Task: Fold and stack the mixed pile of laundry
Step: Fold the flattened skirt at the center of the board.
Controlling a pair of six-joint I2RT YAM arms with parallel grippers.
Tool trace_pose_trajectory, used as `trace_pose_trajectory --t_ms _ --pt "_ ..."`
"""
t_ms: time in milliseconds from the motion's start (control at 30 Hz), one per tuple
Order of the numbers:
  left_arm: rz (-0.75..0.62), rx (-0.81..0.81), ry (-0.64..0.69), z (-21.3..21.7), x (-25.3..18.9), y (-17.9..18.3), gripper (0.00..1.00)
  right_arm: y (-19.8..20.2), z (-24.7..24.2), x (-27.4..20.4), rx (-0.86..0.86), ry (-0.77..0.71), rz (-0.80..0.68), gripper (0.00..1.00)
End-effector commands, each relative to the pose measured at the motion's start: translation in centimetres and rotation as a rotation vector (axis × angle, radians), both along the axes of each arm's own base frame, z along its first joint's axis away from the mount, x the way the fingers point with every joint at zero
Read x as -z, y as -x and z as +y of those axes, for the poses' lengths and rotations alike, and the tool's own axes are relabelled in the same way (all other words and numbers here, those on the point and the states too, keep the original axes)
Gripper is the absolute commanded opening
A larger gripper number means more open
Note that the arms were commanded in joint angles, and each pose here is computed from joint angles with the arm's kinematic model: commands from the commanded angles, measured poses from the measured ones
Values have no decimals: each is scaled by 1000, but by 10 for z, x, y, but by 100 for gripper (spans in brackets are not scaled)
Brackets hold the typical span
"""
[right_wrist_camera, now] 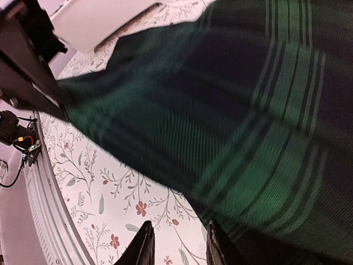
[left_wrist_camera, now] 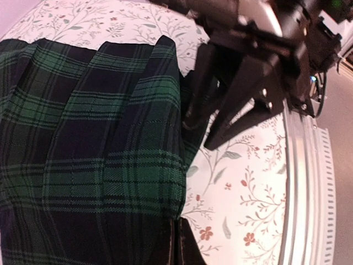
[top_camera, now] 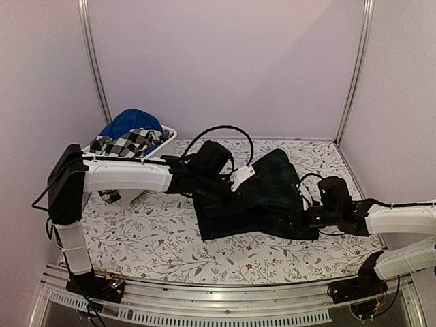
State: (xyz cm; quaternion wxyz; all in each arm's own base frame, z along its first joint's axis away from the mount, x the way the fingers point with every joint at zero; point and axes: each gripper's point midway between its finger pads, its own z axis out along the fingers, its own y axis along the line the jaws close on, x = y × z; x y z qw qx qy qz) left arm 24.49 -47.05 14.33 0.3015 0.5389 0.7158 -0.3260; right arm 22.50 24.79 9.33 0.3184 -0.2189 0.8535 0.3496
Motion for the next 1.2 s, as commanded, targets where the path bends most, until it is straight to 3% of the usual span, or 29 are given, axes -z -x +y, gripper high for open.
trace_pose_trajectory --t_ms 0,167,400,533,667,733,833,967,1167 --pt "37 31 -34 7 35 20 0 4 1 -36 -12 -82 -93 31" --pt "61 -11 -144 14 98 8 0 -1 -5 -40 16 -38 -105 38" --pt "30 3 -208 30 115 13 1 -18 -20 -40 109 38 -83 60" --pt "12 11 -149 31 89 18 31 -35 -24 -49 155 46 -81 66" --pt "-57 -31 24 30 13 5 47 -74 -18 -83 223 42 -154 75" --pt "-65 -117 93 38 -17 -21 53 -95 -11 -95 241 50 -179 76" --pt "-65 -266 114 53 -29 -72 55 -126 2 -78 235 102 -141 78" --pt "-45 -379 4 65 4 -114 55 -152 5 -42 224 149 -56 79" --pt "48 -422 -139 73 77 -120 53 -155 -18 28 228 199 136 77"
